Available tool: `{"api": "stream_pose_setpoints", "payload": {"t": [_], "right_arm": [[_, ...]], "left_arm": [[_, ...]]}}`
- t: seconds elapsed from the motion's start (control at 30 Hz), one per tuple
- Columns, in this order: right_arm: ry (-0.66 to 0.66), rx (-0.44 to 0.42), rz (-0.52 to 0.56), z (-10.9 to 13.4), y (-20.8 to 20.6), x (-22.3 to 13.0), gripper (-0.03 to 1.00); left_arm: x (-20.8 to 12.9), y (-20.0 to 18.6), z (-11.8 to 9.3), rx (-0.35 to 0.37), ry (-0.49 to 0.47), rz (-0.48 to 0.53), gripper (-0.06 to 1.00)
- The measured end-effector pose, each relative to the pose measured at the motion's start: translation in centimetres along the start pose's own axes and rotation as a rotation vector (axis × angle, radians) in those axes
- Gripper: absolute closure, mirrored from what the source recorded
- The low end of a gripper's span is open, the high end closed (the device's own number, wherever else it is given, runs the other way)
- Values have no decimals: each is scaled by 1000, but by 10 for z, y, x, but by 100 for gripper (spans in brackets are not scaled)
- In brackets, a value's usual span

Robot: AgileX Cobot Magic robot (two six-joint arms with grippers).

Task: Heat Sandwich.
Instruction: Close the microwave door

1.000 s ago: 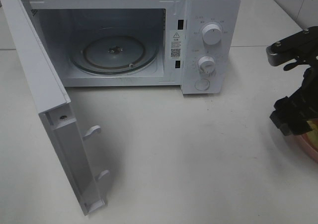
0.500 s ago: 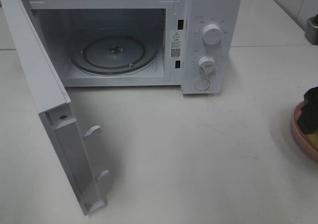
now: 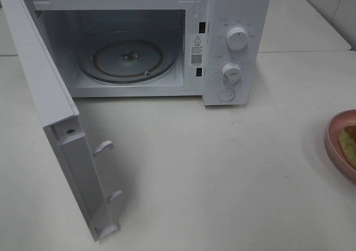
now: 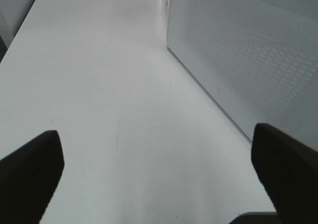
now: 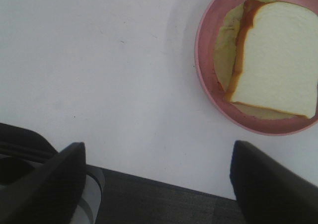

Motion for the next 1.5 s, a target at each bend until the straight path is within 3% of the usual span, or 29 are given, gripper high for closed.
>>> {"api": "stream_pose_setpoints", "payload": {"t": [0.5, 0.7, 1.03, 1.17, 1.5], "right_arm": [[57, 75, -175, -18, -10, -54, 20], [141, 43, -258, -32, -11, -70, 20], [213, 52, -407, -36, -25, -77, 20], [239, 63, -515, -35, -27, -81, 20], [261, 66, -641, -37, -39, -88, 20]], "left_arm": [[0, 0, 0, 0, 0, 0, -3], [0, 0, 0, 0, 0, 0, -3], [0, 0, 0, 0, 0, 0, -3], [0, 0, 0, 0, 0, 0, -3], [0, 0, 0, 0, 0, 0, -3]]}}
Point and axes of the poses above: a point on each arm's last joint axis where the gripper is mounted, y pointing out along that axis toward the gripper, z along the wrist's bending axis when the last joint is at zero, x = y × z, the point moved 7 cm from there along y, pointing out along that axis toward the gripper, and after that the axes turned 14 degrees about y, right-handed, at the moved point
